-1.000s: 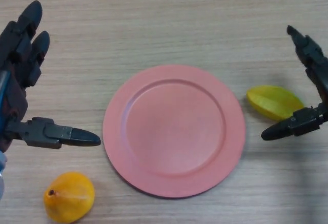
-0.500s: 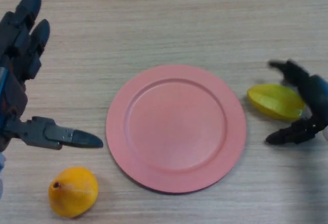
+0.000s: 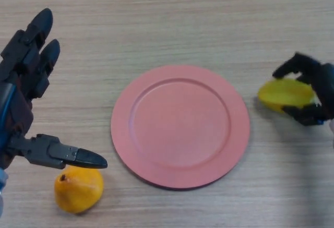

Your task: Pick up the yellow starfruit and place it on the plate

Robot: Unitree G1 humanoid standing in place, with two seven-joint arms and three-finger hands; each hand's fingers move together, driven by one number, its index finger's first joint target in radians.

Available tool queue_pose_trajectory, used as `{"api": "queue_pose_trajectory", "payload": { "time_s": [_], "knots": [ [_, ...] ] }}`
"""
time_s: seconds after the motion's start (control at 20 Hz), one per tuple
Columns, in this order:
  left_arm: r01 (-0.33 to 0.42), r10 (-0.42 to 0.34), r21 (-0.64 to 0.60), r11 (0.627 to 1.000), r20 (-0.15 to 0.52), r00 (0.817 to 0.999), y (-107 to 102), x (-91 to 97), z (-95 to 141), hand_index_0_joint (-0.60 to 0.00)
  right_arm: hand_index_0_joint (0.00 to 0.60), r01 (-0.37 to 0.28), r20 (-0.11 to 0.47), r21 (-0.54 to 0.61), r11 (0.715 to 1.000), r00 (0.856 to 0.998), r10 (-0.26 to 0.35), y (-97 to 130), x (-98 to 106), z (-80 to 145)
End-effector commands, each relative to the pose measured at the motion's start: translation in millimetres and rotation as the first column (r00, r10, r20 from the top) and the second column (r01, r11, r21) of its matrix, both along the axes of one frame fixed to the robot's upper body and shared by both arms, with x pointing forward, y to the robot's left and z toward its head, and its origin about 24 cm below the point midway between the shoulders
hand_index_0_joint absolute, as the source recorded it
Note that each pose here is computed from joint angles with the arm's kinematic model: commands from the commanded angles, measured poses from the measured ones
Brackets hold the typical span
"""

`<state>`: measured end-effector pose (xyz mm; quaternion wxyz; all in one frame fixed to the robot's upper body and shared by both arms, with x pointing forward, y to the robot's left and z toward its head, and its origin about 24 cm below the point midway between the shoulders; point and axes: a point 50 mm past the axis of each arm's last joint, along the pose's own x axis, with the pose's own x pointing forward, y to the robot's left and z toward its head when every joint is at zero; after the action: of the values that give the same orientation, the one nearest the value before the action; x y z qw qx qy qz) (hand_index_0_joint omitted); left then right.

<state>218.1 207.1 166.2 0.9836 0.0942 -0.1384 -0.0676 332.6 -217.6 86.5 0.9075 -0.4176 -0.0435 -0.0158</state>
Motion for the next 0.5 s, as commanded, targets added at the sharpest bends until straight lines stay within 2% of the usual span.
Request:
{"api": "queue_pose_trajectory", "payload": {
  "time_s": [0.05,0.1,0.15,0.2,0.25,0.3,0.35,0.45,0.5],
  "knots": [
    [-0.004,-0.004,0.038,0.999,0.190,0.982,4,-11.1,27,0.000,0.600,-0.051,0.228,0.180,0.982,0.974,0.009,4,1,59],
    [-0.005,-0.002,0.036,0.999,0.192,0.981,4,-11.5,27,0.000,0.600,-0.069,0.239,0.205,0.976,0.971,0.019,9,-1,65],
    [-0.007,0.001,0.029,1.000,0.195,0.981,5,-12.3,29,0.000,0.600,-0.116,0.274,0.191,0.975,0.960,0.061,22,-3,73],
    [-0.008,0.003,0.027,1.000,0.196,0.981,5,-12.4,30,0.000,0.600,-0.138,0.277,0.196,0.971,0.958,0.080,29,-4,74],
    [-0.007,0.003,0.020,1.000,0.193,0.981,6,-12.7,30,0.000,0.600,-0.185,0.256,0.228,0.956,0.959,0.125,48,-7,74],
    [-0.007,0.003,0.018,1.000,0.191,0.981,5,-12.9,31,0.000,0.600,-0.200,0.258,0.200,0.959,0.955,0.146,56,-8,75],
    [-0.003,0.001,0.011,1.000,0.191,0.982,5,-12.5,31,0.000,0.600,-0.249,0.256,0.215,0.944,0.948,0.191,74,-10,72],
    [0.004,-0.006,0.007,1.000,0.200,0.980,3,-12.3,33,0.000,0.600,-0.302,0.214,0.310,0.902,0.946,0.243,99,-13,63],
    [0.009,-0.010,0.006,1.000,0.199,0.980,2,-12.2,33,0.000,0.600,-0.316,0.214,0.322,0.893,0.943,0.256,105,-14,62]
  ]
}}
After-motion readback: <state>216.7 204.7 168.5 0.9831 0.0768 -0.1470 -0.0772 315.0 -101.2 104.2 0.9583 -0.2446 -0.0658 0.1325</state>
